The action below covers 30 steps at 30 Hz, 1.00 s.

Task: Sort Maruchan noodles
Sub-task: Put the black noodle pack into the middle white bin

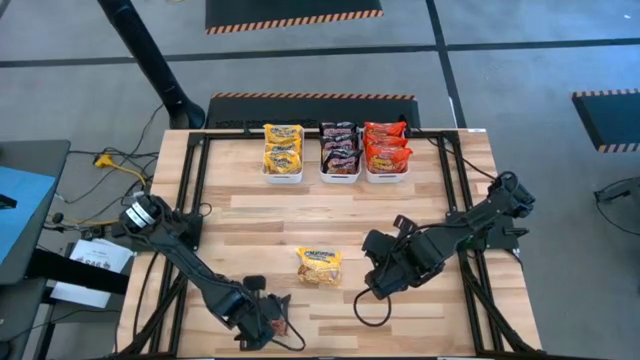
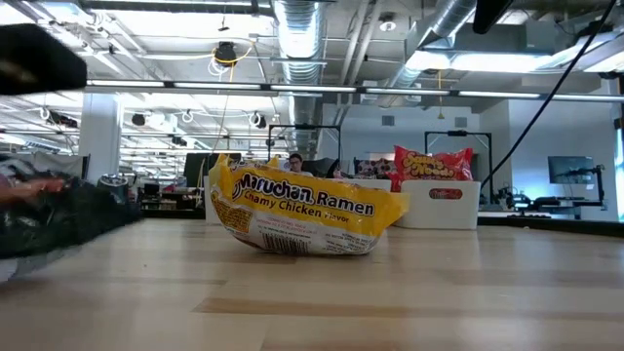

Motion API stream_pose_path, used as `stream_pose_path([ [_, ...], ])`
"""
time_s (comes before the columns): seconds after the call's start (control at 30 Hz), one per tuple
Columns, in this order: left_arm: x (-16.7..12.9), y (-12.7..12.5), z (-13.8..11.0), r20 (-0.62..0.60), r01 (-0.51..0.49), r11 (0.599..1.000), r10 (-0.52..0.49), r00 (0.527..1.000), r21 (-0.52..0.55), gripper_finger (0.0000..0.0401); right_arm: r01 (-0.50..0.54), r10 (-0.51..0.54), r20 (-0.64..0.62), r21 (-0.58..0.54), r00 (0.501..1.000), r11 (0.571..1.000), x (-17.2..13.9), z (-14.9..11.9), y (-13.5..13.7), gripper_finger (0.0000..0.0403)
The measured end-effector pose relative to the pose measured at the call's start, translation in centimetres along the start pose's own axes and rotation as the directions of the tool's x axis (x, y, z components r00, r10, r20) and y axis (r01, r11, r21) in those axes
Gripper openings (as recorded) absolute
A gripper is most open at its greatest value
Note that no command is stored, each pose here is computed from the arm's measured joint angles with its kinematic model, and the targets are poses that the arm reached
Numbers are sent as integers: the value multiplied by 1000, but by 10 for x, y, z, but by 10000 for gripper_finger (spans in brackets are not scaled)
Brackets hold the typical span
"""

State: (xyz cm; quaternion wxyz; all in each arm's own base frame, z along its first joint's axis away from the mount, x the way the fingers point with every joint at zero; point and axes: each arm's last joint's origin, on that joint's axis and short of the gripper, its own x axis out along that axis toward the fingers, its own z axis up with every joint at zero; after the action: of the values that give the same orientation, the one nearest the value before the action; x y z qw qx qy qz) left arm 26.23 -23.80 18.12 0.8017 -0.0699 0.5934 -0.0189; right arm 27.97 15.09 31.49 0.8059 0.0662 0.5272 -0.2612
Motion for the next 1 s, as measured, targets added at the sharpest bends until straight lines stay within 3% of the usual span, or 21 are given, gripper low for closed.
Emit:
stream_pose_path([
  [0.4,-41,2,21,56,-185,979,180,982,90,0,10,-10,0,-44,1000,999,4,6,-4,26],
  [0.7,-69,13,40,178,-409,895,379,908,181,0,29,-33,-19,-181,999,983,15,24,-19,32],
  [0.83,-77,17,47,248,-501,838,449,858,215,0,-55,44,-52,-239,998,970,20,39,-28,25],
  [1.0,-81,24,54,296,-579,776,509,809,249,0,-250,241,-68,-294,968,922,22,60,-40,16],
])
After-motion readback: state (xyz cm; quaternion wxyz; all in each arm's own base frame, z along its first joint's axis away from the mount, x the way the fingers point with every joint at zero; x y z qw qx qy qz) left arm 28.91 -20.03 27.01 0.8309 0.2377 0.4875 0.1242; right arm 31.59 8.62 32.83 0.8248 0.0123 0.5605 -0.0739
